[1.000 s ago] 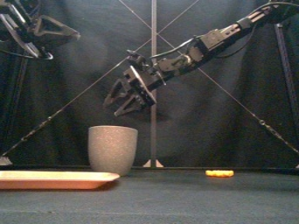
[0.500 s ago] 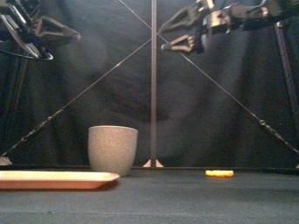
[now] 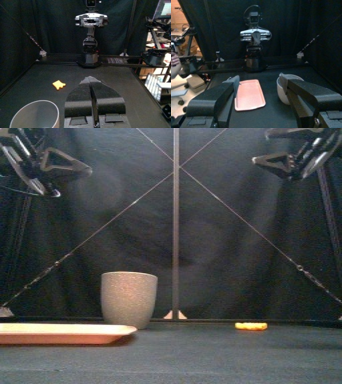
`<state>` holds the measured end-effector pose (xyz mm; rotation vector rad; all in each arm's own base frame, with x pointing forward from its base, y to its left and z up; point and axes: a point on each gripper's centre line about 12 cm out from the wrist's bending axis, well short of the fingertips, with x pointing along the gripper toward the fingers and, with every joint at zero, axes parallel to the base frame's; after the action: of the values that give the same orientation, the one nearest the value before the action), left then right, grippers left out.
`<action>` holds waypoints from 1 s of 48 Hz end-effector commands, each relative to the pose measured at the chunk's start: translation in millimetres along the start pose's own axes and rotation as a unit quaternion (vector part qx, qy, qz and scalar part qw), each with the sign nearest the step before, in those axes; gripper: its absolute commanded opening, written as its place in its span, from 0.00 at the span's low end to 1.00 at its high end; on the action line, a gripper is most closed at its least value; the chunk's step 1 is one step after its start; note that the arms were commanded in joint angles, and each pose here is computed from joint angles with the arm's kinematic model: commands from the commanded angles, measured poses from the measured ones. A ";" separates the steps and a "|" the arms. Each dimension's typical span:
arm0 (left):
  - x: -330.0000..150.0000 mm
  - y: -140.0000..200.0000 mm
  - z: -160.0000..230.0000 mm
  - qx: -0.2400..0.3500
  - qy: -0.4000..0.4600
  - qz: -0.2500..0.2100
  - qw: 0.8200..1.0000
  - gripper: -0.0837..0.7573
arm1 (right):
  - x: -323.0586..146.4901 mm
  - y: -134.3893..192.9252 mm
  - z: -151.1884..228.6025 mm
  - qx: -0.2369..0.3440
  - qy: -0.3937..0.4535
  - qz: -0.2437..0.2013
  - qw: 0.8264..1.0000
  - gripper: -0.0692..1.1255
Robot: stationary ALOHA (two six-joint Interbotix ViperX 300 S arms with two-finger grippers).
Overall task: Pick the eggplant then place it in the grey bowl
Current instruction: Drop eggplant in the grey bowl and return to neutral
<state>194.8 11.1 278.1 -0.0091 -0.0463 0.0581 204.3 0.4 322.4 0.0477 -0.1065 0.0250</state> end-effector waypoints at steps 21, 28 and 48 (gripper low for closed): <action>1.2 1.8 5.4 0.001 -0.008 0.005 1.000 0.06 | -15.4 9.8 -33.0 0.002 0.029 0.027 0.999 0.87; 1.1 1.8 5.0 0.001 -0.008 0.005 1.000 0.06 | -16.0 8.8 -36.3 0.001 0.040 0.023 0.999 0.87; 1.2 2.9 5.6 0.002 -0.009 0.007 1.000 0.06 | -21.5 6.9 -35.0 -0.004 0.050 0.016 0.999 0.87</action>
<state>194.3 12.9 277.8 -0.0074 -0.0463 0.0669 185.5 8.7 279.1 0.0379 0.0106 0.0587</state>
